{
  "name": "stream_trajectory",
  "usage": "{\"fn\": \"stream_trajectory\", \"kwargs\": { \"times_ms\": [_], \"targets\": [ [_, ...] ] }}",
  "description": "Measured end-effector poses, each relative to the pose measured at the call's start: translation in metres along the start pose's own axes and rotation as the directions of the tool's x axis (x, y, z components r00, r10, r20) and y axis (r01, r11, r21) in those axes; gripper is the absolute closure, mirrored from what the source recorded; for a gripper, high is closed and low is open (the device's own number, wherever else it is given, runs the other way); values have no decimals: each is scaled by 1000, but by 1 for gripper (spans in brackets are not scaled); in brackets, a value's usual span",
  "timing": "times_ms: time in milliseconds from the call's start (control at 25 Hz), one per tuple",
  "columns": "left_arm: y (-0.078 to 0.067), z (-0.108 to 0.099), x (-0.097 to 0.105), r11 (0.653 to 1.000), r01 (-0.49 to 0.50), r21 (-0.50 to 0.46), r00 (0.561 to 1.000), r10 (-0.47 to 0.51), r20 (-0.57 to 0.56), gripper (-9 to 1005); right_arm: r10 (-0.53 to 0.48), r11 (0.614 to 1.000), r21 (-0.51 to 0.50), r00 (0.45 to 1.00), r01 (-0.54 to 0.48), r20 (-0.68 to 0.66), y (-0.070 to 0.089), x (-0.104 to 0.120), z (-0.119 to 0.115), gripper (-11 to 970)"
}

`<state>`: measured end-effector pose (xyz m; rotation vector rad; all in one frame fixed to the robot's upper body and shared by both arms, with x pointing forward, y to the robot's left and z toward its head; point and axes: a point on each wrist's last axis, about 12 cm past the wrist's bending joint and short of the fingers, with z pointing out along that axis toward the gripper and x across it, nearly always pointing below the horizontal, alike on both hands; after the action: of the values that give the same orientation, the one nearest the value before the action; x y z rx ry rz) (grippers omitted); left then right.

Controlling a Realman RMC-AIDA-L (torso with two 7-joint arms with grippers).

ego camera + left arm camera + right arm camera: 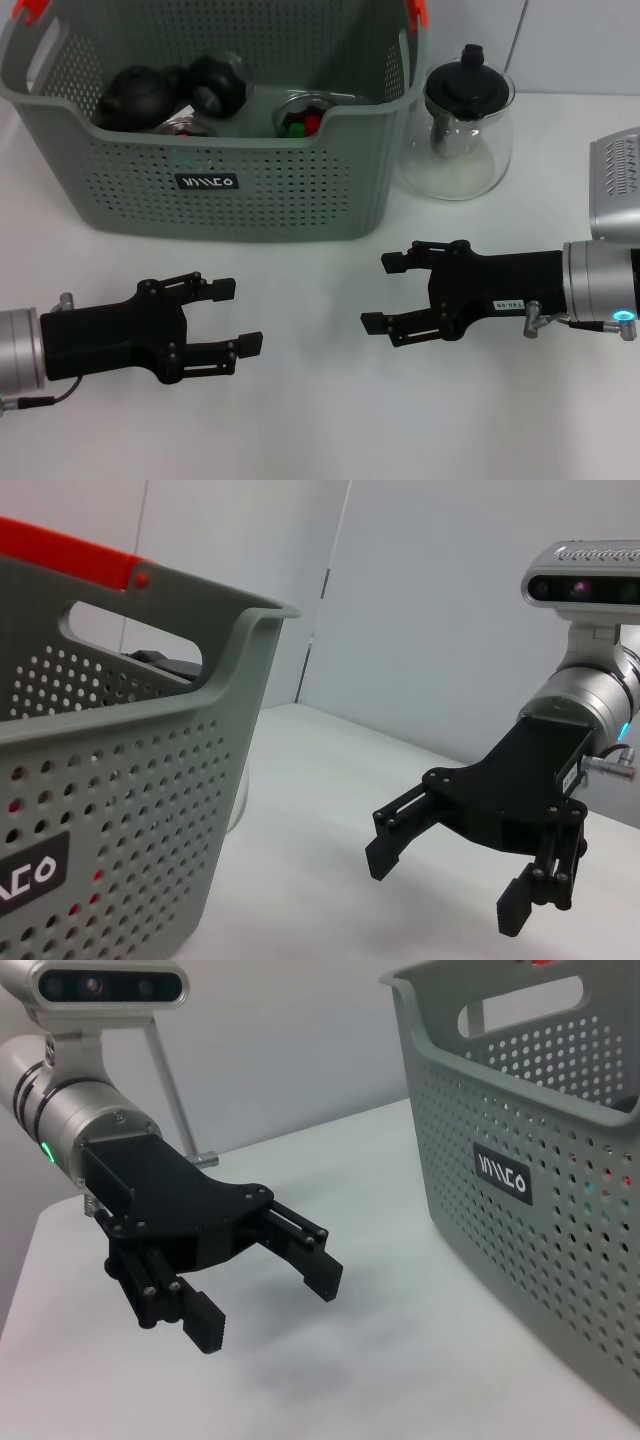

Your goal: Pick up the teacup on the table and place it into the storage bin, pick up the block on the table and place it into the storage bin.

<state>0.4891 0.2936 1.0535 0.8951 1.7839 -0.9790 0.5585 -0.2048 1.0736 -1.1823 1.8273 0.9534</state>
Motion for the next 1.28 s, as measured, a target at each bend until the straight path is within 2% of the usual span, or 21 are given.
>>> {"fn": "stream_trajectory", "kwargs": {
  "times_ms": [1280],
  "targets": [
    [-1, 0, 0, 1000, 1, 2, 1000, -1, 1, 167, -4, 1000, -10, 1000, 4, -5, 1, 0, 1, 18]
  ]
}}
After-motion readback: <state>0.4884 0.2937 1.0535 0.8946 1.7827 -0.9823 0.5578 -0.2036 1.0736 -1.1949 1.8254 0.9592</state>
